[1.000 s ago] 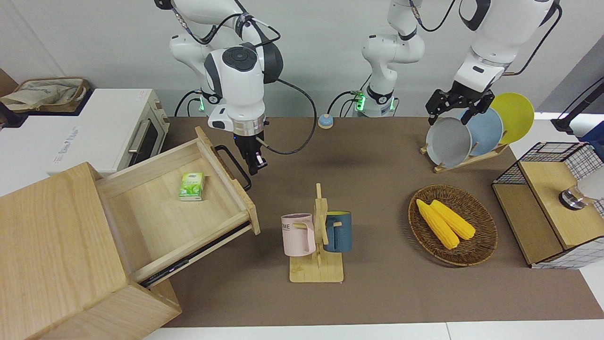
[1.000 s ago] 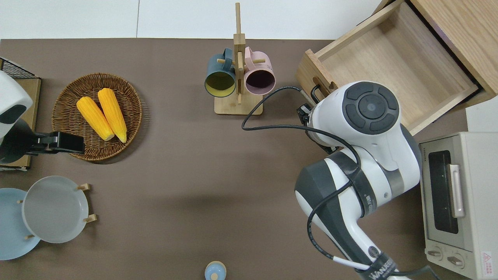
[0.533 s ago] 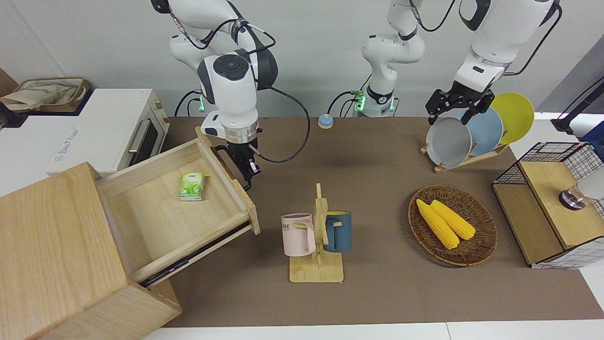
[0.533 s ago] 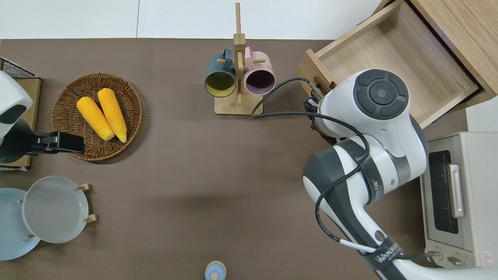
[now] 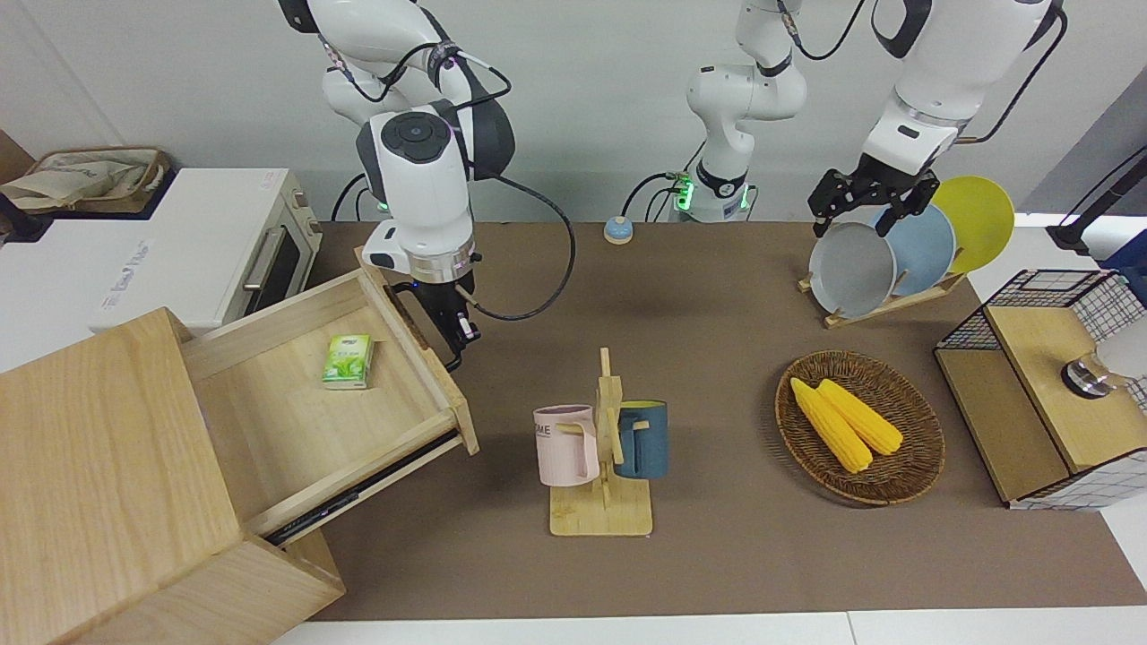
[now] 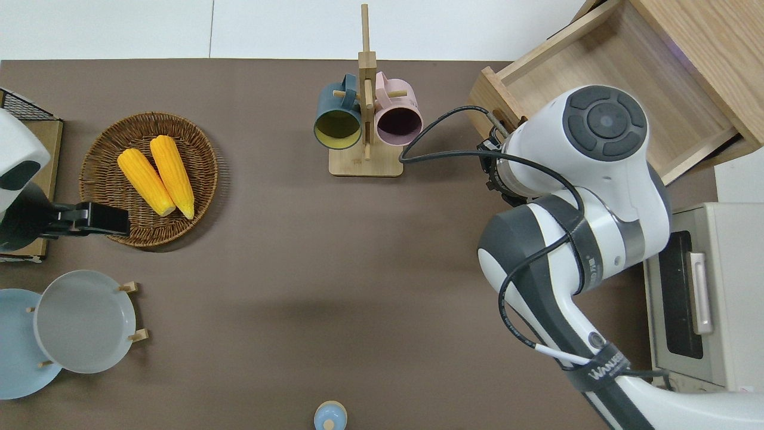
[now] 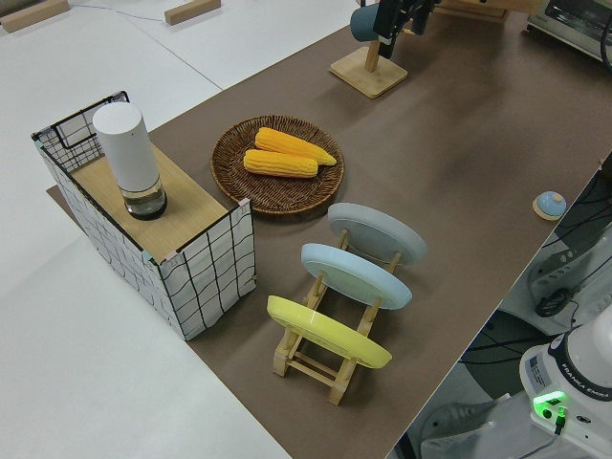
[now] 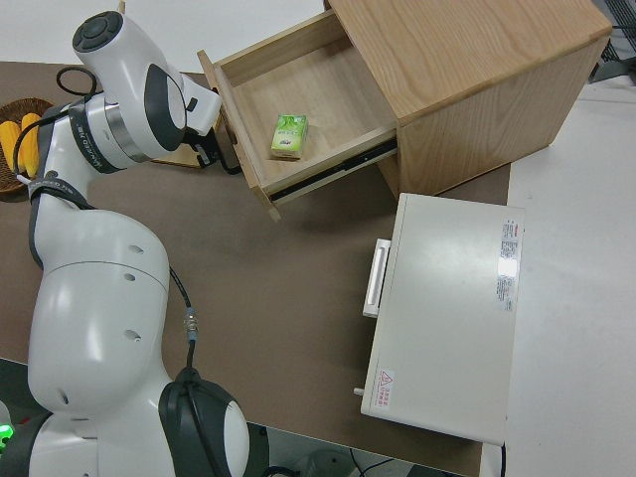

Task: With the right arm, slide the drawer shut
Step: 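Push the drawer away from the robot with the right gripper until shut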

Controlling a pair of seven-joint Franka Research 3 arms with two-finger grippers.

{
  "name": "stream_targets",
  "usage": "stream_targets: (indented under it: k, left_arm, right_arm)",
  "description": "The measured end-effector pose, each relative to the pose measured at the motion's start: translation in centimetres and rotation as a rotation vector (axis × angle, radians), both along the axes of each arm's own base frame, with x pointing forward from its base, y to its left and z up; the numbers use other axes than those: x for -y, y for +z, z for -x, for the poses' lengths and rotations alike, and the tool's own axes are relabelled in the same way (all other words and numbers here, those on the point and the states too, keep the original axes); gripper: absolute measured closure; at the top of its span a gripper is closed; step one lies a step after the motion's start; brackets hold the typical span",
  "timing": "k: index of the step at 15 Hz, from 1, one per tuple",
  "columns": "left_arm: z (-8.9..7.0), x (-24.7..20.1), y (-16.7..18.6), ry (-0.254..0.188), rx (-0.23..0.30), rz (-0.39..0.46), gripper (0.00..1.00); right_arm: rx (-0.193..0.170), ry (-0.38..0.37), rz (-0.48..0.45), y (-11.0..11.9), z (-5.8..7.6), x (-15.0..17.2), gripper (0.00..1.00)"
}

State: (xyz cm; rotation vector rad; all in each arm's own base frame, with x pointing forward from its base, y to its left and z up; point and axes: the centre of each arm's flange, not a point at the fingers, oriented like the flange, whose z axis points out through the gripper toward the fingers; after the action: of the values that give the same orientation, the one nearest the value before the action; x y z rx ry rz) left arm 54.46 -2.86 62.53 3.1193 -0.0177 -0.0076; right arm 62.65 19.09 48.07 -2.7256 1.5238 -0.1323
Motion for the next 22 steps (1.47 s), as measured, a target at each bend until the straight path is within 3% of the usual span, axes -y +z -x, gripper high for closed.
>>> stream_targets:
  k: [3, 10, 22]
  left_arm:
    - [0.0, 0.0, 0.0, 0.0, 0.0, 0.0, 0.0]
    - [0.0, 0.0, 0.0, 0.0, 0.0, 0.0, 0.0]
    - [0.0, 0.0, 0.0, 0.0, 0.0, 0.0, 0.0]
  right_arm:
    - [-0.012, 0.002, -0.001, -0.8, -0.9, 1.1, 0.99]
    - [0.005, 0.044, -0.004, -0.5, -3.2, 4.8, 0.99]
    - [0.011, 0.127, 0.033, -0.5, -5.2, 12.4, 0.99]
